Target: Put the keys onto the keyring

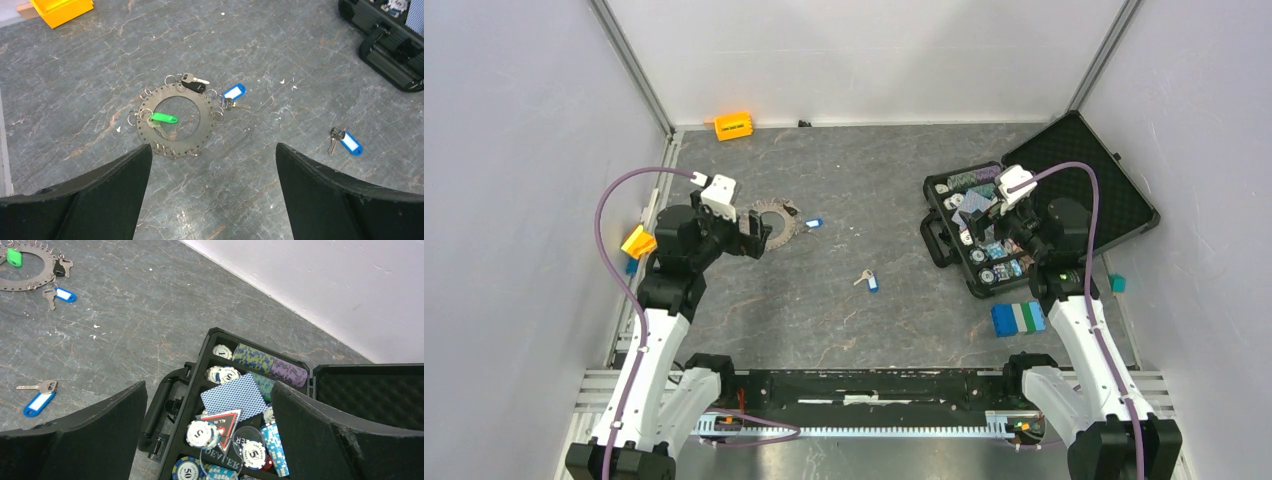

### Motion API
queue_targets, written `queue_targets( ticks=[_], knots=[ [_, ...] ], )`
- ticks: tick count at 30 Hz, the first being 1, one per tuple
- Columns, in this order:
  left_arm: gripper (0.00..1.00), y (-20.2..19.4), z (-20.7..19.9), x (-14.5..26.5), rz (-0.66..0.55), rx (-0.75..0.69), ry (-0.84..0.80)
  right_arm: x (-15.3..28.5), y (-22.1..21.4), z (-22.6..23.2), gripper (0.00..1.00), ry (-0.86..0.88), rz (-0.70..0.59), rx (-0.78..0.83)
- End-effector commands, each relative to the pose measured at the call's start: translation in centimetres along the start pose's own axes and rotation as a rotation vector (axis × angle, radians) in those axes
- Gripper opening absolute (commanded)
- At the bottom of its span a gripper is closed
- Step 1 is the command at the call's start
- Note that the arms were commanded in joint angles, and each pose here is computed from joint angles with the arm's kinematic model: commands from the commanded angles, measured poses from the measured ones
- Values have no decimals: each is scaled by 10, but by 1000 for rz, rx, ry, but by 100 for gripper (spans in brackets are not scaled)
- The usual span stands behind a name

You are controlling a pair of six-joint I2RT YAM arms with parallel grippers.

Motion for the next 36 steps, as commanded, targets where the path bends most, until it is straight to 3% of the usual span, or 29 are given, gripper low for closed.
queue_targets(
  ticks=[1, 4, 13, 20, 29, 36],
  knots=[
    [100, 7, 0, 9, -14, -92, -35, 0, 3, 3, 98, 65, -23, 57],
    [100, 4, 3, 6, 48, -134, -43, 0, -2, 9, 98, 137, -16, 82],
    [99, -27, 23, -61, 462, -208, -160, -10, -9, 23, 98, 219, 35, 135],
    [84, -54, 28, -113, 760, -339, -231, -17, -18, 26, 98, 243, 76, 138],
    [78, -74, 15, -146, 916, -683, -401, -20, -23, 25, 98, 259, 107, 137],
    [66, -78, 16, -160, 996, -776, -460, -22, -26, 25, 98, 270, 128, 133]
  ],
)
Point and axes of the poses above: each gripper's point midway between its finger pads, its own x axis back along the fingers, its own z axis along the line the jaws close on, y = z × x, the point moved 10 cm from there along x, back along the fingers, and after that the axes turned 4 degrees about -x, right-handed, at the moved point
